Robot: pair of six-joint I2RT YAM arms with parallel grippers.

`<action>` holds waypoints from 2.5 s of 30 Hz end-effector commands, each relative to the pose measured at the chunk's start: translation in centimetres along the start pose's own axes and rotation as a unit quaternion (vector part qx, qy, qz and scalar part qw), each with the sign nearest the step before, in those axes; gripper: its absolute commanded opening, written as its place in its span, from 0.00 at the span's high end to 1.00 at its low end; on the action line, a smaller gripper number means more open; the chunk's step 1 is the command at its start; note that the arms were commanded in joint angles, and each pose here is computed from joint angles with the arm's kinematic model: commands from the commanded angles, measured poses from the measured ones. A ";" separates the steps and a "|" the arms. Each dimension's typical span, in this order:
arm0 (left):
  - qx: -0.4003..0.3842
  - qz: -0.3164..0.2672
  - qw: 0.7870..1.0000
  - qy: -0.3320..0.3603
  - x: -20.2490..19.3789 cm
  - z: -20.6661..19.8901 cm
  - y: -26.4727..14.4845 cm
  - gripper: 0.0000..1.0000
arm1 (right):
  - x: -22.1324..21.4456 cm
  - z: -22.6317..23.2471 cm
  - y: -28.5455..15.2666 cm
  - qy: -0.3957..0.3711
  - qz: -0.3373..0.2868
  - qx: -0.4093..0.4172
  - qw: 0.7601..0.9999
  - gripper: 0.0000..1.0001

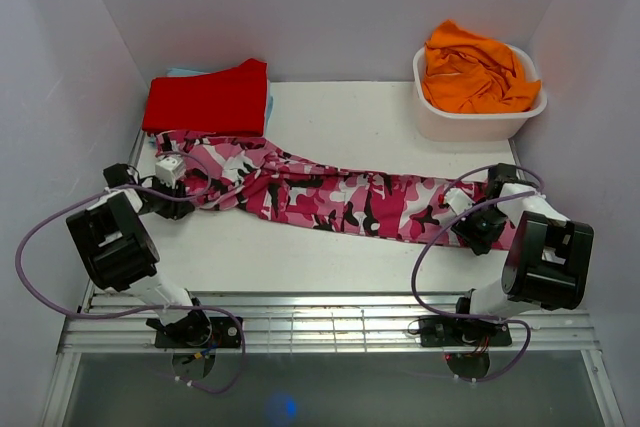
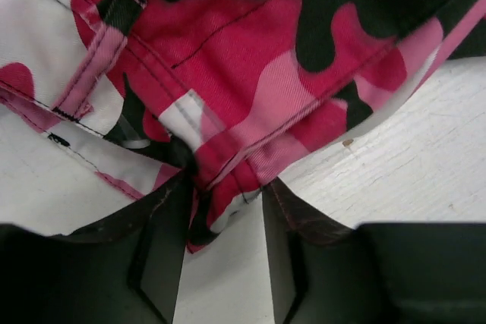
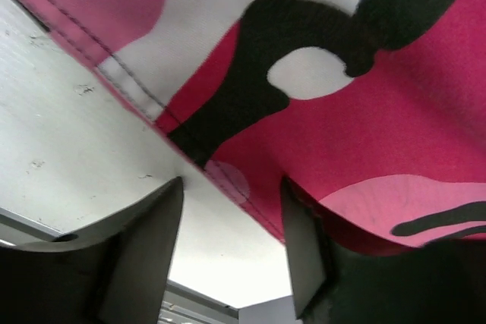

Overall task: Fold and stack the trousers
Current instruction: Flatten the trousers out

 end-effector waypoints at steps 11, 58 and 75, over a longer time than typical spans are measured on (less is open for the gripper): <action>0.065 -0.052 0.996 0.033 11.8 0.1 -12.2 1.00 | -3.2 -1.4 1.8 -0.039 0.051 -0.029 0.998 0.92; -0.032 0.052 0.974 -0.218 11.1 7.1 5.0 0.24 | -3.8 -1.6 0.1 -0.042 0.024 0.020 0.999 0.92; -0.019 -0.015 0.989 -0.143 17.4 5.1 -4.6 1.00 | -3.6 -2.1 -0.5 -0.041 0.016 0.004 0.999 0.92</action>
Point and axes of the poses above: each gripper's point midway between its finger pads, its own y axis out along the fingers, its own z axis along the line the jaws close on, x = y × z, the point moved 8 cm from there along -y, back along the fingers, and after that the axes turned 2 degrees about -y, right-handed, at the moved point
